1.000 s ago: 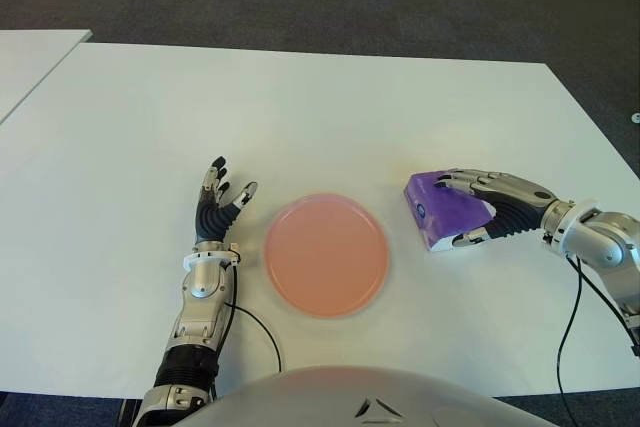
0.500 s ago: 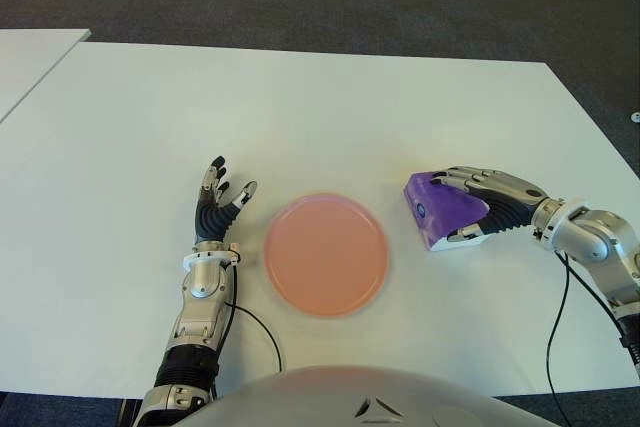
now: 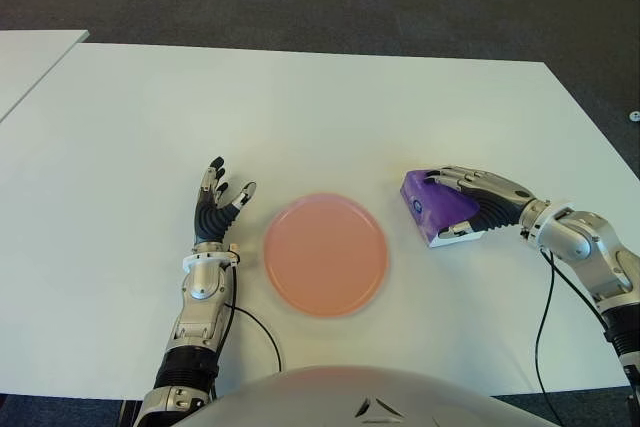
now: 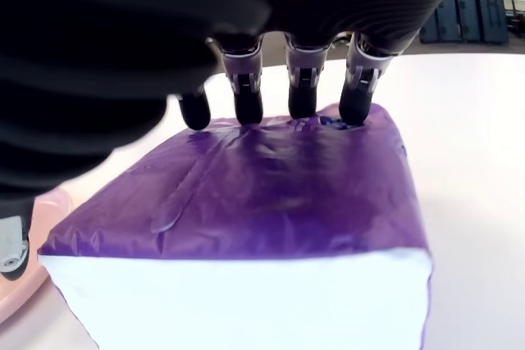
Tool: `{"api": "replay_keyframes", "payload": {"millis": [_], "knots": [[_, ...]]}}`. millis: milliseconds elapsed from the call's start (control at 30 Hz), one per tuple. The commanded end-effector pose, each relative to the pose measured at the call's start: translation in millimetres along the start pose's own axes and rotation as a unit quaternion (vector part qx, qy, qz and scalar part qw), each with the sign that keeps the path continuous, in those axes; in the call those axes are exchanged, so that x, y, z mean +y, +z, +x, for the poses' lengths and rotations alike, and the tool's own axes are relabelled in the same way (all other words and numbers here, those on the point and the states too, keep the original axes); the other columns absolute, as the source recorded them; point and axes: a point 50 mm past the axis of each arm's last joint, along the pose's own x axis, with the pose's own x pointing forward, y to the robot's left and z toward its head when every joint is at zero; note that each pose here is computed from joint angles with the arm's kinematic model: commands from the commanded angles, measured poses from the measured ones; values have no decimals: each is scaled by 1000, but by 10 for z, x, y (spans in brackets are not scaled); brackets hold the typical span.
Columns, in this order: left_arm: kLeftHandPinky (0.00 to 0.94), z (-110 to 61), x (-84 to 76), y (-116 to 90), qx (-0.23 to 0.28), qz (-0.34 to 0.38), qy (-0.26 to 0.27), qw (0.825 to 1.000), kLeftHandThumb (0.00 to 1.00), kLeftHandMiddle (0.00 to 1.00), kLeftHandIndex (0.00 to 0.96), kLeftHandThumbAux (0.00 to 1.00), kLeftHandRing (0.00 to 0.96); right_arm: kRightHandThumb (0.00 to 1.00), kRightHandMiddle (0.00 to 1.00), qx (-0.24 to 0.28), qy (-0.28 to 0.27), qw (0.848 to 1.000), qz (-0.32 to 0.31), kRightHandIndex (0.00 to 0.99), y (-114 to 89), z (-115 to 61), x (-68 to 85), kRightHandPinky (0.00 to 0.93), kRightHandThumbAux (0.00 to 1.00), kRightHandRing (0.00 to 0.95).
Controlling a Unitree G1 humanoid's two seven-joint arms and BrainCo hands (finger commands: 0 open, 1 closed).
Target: Put the tissue paper into the plate.
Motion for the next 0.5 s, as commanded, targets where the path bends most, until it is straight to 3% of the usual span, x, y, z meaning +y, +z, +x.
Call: {"api": "replay_keyframes", "payload": {"millis": [33, 500], "knots": [[0, -127, 15, -172, 47, 10, 7, 999, 0, 0, 0, 644, 0, 53, 0, -8, 26, 999, 16, 0, 23, 26, 122, 0, 415, 0], [0, -153, 47, -170, 49, 14, 10, 999, 0, 0, 0, 640, 0, 75, 0, -7, 38, 999, 23, 0, 21, -15, 247, 0, 421, 0]]}}
